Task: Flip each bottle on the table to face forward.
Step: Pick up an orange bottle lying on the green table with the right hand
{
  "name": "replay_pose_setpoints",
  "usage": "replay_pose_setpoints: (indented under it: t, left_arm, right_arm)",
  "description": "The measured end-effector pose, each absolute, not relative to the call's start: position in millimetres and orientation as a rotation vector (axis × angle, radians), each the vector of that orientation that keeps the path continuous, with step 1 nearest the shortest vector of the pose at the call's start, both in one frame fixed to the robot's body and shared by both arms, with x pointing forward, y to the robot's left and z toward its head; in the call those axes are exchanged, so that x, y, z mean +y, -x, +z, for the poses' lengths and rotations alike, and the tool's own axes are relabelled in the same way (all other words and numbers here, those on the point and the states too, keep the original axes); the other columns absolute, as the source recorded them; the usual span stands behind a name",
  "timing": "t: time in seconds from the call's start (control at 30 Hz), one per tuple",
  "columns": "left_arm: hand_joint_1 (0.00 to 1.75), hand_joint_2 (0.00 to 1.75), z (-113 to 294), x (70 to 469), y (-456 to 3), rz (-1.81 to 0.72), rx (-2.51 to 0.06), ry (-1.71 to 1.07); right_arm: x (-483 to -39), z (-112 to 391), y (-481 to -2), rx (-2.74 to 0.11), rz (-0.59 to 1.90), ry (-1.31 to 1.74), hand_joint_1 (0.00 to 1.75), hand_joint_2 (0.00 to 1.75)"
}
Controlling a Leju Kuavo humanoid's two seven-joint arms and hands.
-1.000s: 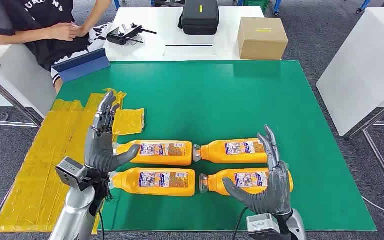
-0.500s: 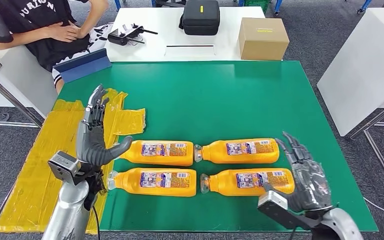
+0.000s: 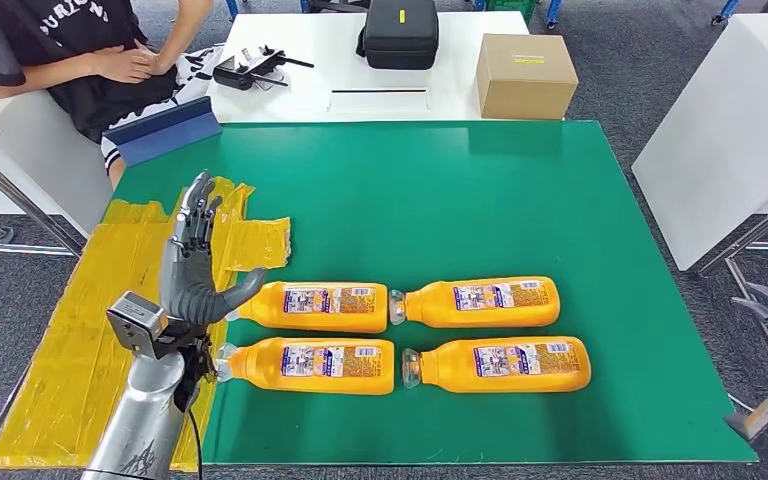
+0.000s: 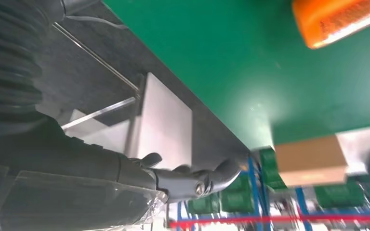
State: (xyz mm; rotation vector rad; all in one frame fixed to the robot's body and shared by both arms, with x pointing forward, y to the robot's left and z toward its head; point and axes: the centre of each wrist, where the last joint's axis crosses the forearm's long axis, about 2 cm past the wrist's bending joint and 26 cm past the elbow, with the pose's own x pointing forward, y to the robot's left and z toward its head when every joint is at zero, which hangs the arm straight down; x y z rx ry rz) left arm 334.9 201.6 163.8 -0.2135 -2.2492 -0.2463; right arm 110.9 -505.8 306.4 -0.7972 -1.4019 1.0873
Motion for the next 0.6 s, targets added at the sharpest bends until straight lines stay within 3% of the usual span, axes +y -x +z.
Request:
replay_pose_setpoints:
  t: [0.2, 0.4, 0.53, 0.6]
  left_arm:
    - [0.00, 1.75, 159, 202, -339, -0.234, -2.227, 0.224]
    - [0.00, 1.75, 154, 202, -341, -0.235, -2.208, 0.222]
    - [0.00, 0.00, 154, 201, -342, -0.238, -2.207, 0.220]
    - [0.00, 0.00, 155, 201, -342, -0.238, -2.211, 0.219]
  right_arm:
    - [-532, 347, -108, -1.310, 1.093, 0.860, 0.00, 1.75]
    - [-542, 355, -110, -1.289, 1.091, 0.926, 0.00, 1.75]
    - [-547, 340, -121, -1.308, 1.083, 1.086, 0.00, 1.75]
    - [-546, 318, -137, -1.335, 1.090, 1.168, 0.00, 1.75]
